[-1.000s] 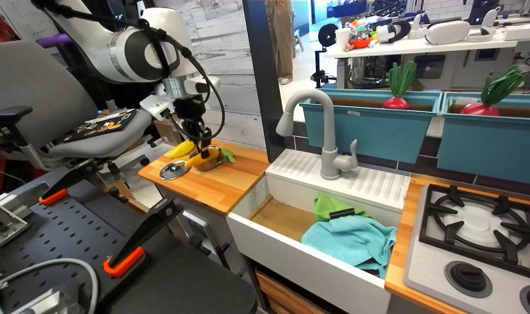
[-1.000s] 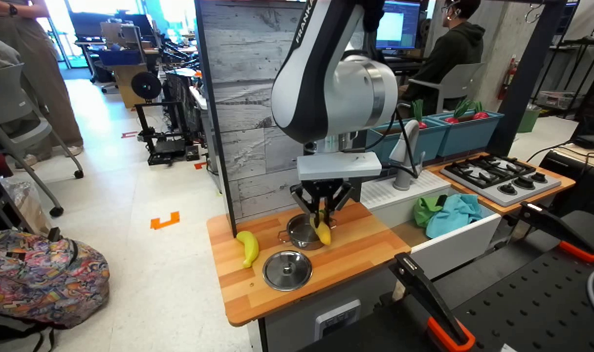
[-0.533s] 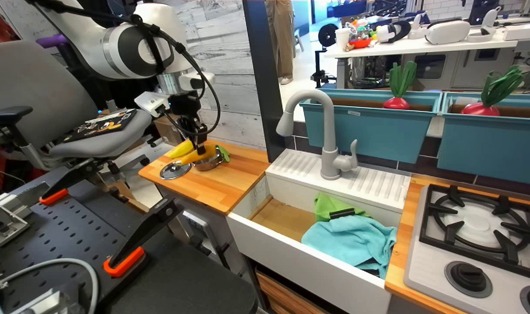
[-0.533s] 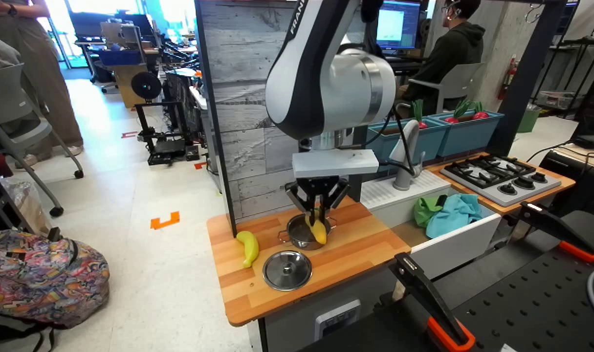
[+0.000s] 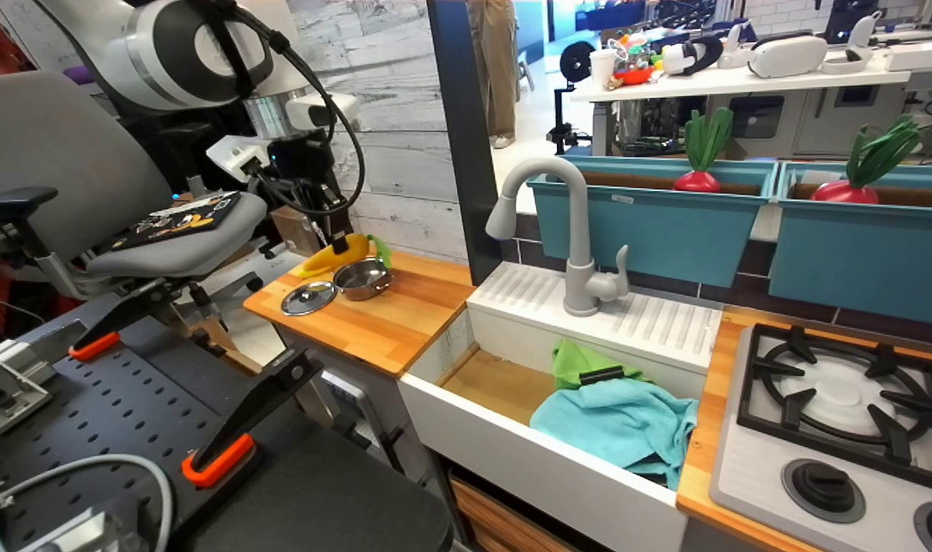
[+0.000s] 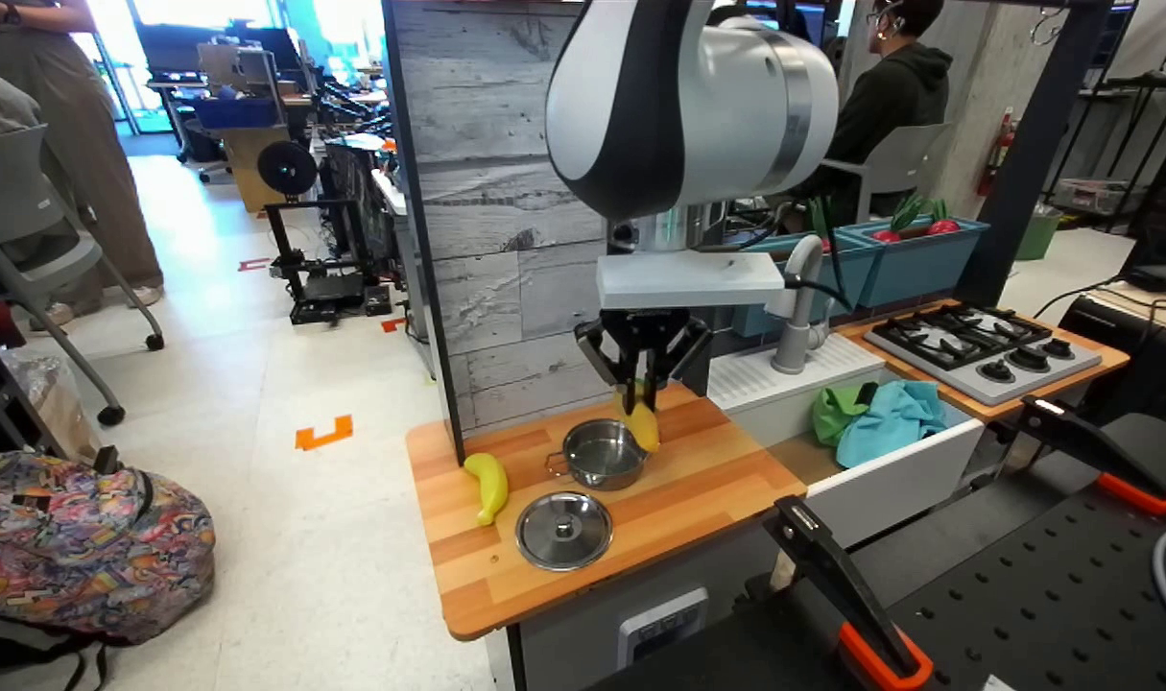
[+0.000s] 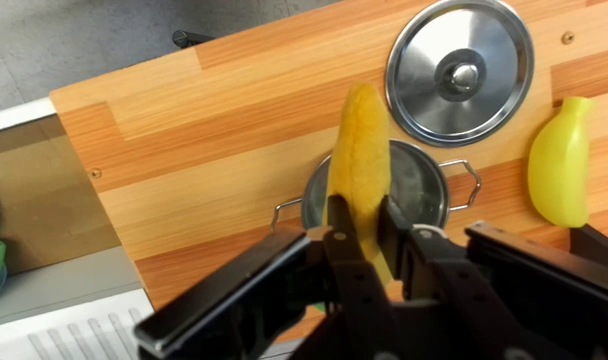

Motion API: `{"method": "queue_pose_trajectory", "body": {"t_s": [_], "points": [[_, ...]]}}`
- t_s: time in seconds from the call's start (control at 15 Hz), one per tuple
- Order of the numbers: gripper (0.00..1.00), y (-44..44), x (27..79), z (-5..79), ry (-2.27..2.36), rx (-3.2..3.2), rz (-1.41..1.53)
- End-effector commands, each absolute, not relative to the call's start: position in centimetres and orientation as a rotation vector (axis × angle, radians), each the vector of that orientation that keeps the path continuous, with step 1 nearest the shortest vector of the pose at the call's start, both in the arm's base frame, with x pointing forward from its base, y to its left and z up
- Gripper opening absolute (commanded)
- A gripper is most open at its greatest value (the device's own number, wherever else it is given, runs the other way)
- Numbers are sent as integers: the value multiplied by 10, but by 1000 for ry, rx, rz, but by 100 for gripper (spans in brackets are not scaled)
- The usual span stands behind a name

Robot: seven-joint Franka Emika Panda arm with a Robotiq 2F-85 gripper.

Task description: Pick up the carrot plush toy and put it on the counter

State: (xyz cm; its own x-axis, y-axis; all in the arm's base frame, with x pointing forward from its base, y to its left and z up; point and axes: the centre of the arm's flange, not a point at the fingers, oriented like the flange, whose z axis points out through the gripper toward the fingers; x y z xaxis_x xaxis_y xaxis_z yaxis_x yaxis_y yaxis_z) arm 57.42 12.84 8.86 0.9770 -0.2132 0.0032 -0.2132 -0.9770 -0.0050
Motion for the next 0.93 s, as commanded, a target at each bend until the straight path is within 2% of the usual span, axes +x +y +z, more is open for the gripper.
{"method": "queue_pose_trajectory", "body": {"t_s": [0.0,0.4,0.87], "points": [[0,90,552,109,384,-3113,-49],[0,26,550,87,503,-3097,-4],[0,-2,561,36,551,-3076,87]]}}
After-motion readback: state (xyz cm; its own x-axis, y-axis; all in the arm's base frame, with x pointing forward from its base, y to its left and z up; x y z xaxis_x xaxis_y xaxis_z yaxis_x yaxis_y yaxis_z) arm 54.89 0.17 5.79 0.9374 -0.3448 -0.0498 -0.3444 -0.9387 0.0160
